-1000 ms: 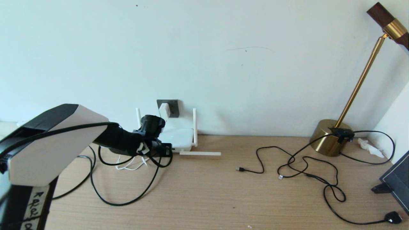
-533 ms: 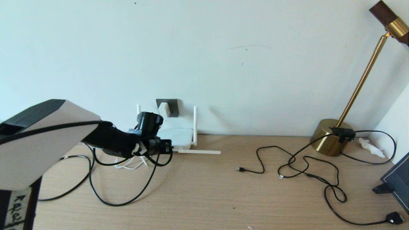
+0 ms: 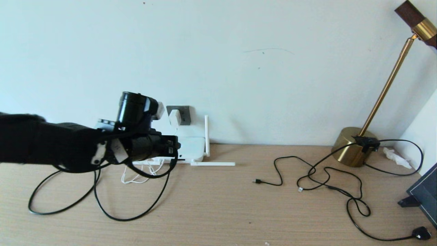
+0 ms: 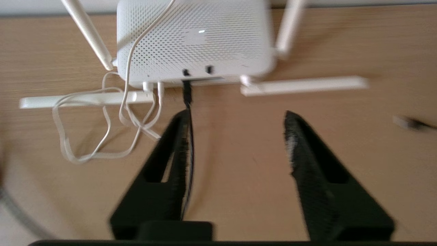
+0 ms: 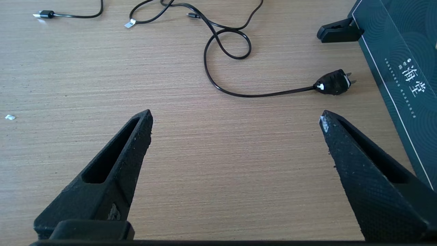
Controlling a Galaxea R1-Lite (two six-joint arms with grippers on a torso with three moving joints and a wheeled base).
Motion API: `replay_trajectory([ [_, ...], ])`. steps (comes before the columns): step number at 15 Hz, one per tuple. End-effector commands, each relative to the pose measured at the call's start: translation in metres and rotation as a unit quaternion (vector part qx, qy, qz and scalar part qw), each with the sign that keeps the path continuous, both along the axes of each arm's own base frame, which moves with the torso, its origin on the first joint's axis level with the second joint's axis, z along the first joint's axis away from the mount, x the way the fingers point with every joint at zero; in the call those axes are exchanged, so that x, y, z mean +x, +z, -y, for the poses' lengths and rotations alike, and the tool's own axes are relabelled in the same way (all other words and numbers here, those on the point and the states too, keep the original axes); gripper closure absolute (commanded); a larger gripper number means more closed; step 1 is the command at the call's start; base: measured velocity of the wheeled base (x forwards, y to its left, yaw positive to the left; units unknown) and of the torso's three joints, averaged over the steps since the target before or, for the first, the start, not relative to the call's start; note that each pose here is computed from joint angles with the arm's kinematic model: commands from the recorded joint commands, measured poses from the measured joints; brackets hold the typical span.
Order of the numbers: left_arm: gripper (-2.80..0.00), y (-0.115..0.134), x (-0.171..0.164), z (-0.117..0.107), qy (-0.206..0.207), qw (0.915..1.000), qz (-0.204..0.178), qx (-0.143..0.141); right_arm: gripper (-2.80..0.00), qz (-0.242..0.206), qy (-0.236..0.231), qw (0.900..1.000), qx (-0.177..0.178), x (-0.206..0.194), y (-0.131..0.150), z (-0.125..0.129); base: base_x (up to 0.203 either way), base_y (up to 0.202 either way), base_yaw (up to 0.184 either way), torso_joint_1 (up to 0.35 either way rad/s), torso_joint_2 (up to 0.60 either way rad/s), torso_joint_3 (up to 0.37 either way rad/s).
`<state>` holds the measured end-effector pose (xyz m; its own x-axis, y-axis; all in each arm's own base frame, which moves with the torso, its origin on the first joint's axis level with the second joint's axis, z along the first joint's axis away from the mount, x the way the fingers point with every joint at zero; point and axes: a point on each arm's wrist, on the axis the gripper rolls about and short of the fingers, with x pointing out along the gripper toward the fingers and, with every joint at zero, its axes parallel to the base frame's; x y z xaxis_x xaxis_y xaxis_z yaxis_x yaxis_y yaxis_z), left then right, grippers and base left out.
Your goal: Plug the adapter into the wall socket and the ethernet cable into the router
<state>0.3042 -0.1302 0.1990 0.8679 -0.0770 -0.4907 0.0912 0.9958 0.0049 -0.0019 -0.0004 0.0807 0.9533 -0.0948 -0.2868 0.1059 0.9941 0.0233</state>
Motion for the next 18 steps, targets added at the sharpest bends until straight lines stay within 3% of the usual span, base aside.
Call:
replay_trajectory([
  [1, 0.00, 0.058, -0.075, -0.017, -0.022, 0.9971, 0.066, -0.031, -2.80, -0.001, 0.000, 1.000, 0.000, 0.000, 0.000, 0.000, 0.000, 0.000, 0.000, 0.000, 0.00, 0.000],
  [4, 0.00, 0.076, -0.152, -0.045, -0.044, 0.9931, 0.094, -0.055, -2.80, 0.001, -0.001, 1.000, 0.002, 0.000, 0.000, 0.000, 0.000, 0.000, 0.000, 0.000, 0.00, 0.000],
  [6, 0.00, 0.083, -0.203, -0.074, -0.051, 0.9868, 0.132, -0.078, -2.80, 0.002, -0.002, 1.000, 0.005, 0.000, 0.000, 0.000, 0.000, 0.000, 0.000, 0.000, 0.00, 0.000],
  [9, 0.00, 0.078, -0.279, -0.124, -0.027, 0.9799, 0.173, -0.094, -2.80, 0.001, -0.001, 1.000, 0.003, 0.000, 0.000, 0.000, 0.000, 0.000, 0.000, 0.000, 0.00, 0.000],
  [11, 0.00, 0.068, -0.317, -0.143, 0.056, 0.9749, 0.198, -0.086, -2.80, 0.000, 0.008, 1.000, -0.007, 0.000, 0.000, 0.000, 0.000, 0.000, 0.000, 0.000, 0.00, 0.000],
  [13, 0.00, 0.053, -0.339, -0.138, 0.186, 0.9577, 0.211, -0.061, -2.80, -0.002, 0.017, 1.000, -0.018, 0.000, -0.001, 0.000, 0.000, 0.000, 0.000, 0.000, 0.00, 0.000],
  [14, 0.00, 0.037, -0.345, -0.132, 0.223, 0.9519, 0.205, -0.048, -2.80, -0.001, 0.024, 0.999, -0.024, 0.000, -0.001, 0.000, 0.000, 0.000, 0.000, 0.000, 0.00, 0.000],
  [15, 0.00, 0.017, -0.343, -0.127, 0.238, 0.9534, 0.181, -0.037, -2.80, 0.001, 0.036, 0.999, -0.025, -0.001, -0.001, 0.000, 0.000, 0.000, 0.000, 0.000, 0.00, 0.000],
  [16, 0.00, -0.010, -0.334, -0.126, 0.241, 0.9595, 0.143, -0.025, -2.80, 0.014, 0.038, 0.999, -0.026, -0.003, -0.001, -0.001, 0.000, 0.000, 0.000, 0.000, 0.00, 0.000],
  [18, 0.00, -0.078, -0.317, -0.128, 0.205, 0.9770, 0.057, 0.008, -2.80, 0.029, 0.038, 0.999, -0.025, -0.005, -0.001, 0.000, 0.000, 0.000, 0.000, 0.000, 0.00, 0.000],
])
